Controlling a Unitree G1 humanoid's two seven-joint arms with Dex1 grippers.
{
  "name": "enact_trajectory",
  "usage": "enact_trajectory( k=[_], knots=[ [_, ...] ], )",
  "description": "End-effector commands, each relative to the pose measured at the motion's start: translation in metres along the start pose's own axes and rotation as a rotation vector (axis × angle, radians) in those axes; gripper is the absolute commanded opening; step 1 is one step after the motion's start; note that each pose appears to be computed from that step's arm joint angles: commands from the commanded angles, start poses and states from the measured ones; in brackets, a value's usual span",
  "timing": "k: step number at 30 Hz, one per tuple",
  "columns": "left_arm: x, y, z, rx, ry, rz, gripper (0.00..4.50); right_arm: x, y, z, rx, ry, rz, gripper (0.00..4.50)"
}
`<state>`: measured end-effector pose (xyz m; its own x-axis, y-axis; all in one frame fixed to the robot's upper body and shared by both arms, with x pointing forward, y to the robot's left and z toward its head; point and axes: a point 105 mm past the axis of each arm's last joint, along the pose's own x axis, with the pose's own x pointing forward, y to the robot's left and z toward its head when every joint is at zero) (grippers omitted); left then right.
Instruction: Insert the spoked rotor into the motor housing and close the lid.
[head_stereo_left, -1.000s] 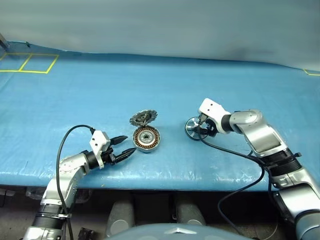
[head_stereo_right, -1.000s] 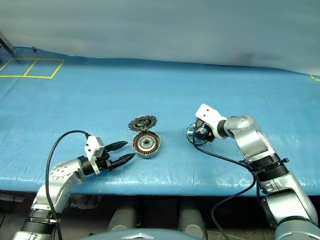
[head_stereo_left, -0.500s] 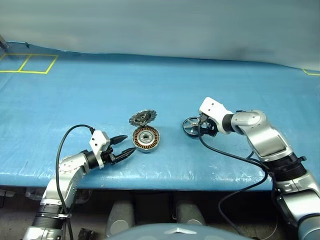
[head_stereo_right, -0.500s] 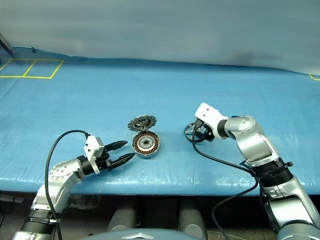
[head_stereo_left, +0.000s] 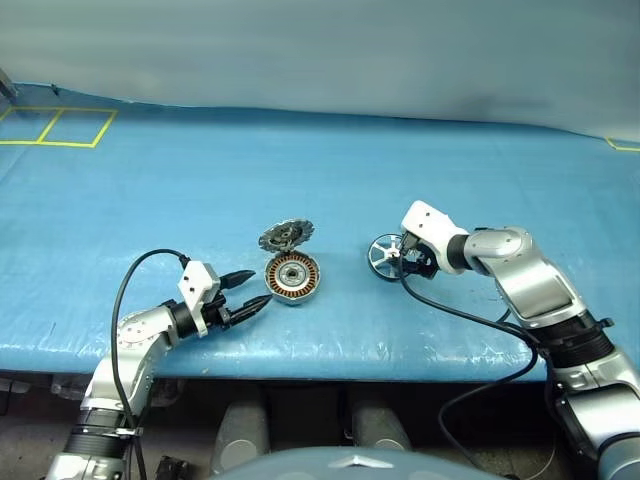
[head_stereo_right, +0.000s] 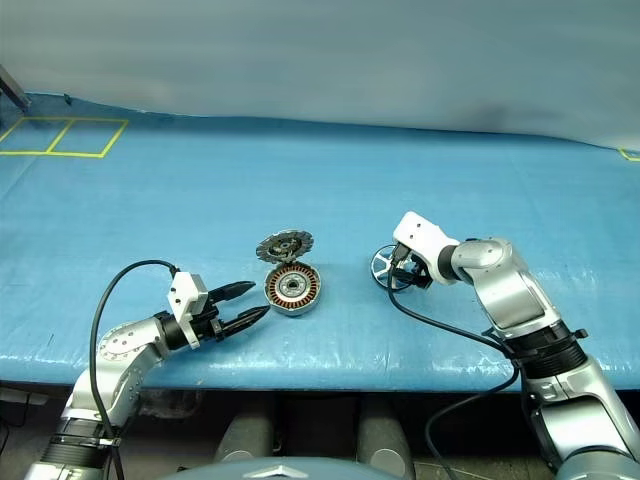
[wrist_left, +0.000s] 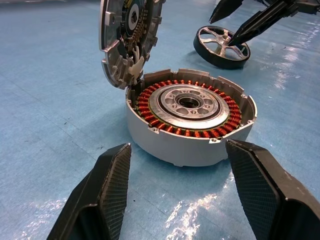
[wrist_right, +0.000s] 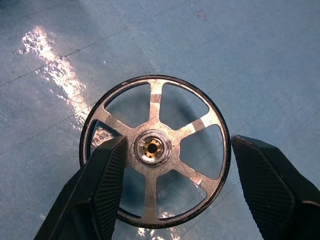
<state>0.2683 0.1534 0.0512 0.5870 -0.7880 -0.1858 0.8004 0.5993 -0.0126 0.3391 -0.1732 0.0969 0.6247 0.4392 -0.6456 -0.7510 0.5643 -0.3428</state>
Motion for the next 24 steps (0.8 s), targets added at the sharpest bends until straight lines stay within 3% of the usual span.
enact_trajectory(
  k=[1, 17, 24],
  knots=[
    [-0.002, 0.002, 0.006, 0.036, -0.018, 0.008, 3.28, -0.007, -0.008, 0.005, -0.011, -0.023, -0.039, 3.46],
    [-0.003, 0.003, 0.004, 0.033, -0.017, 0.019, 3.28, -0.005, 0.003, 0.012, -0.03, -0.047, -0.037, 3.46],
    [-0.003, 0.005, 0.004, 0.037, -0.017, 0.022, 3.28, 0.001, 0.01, 0.003, -0.007, -0.023, -0.008, 3.46]
  ],
)
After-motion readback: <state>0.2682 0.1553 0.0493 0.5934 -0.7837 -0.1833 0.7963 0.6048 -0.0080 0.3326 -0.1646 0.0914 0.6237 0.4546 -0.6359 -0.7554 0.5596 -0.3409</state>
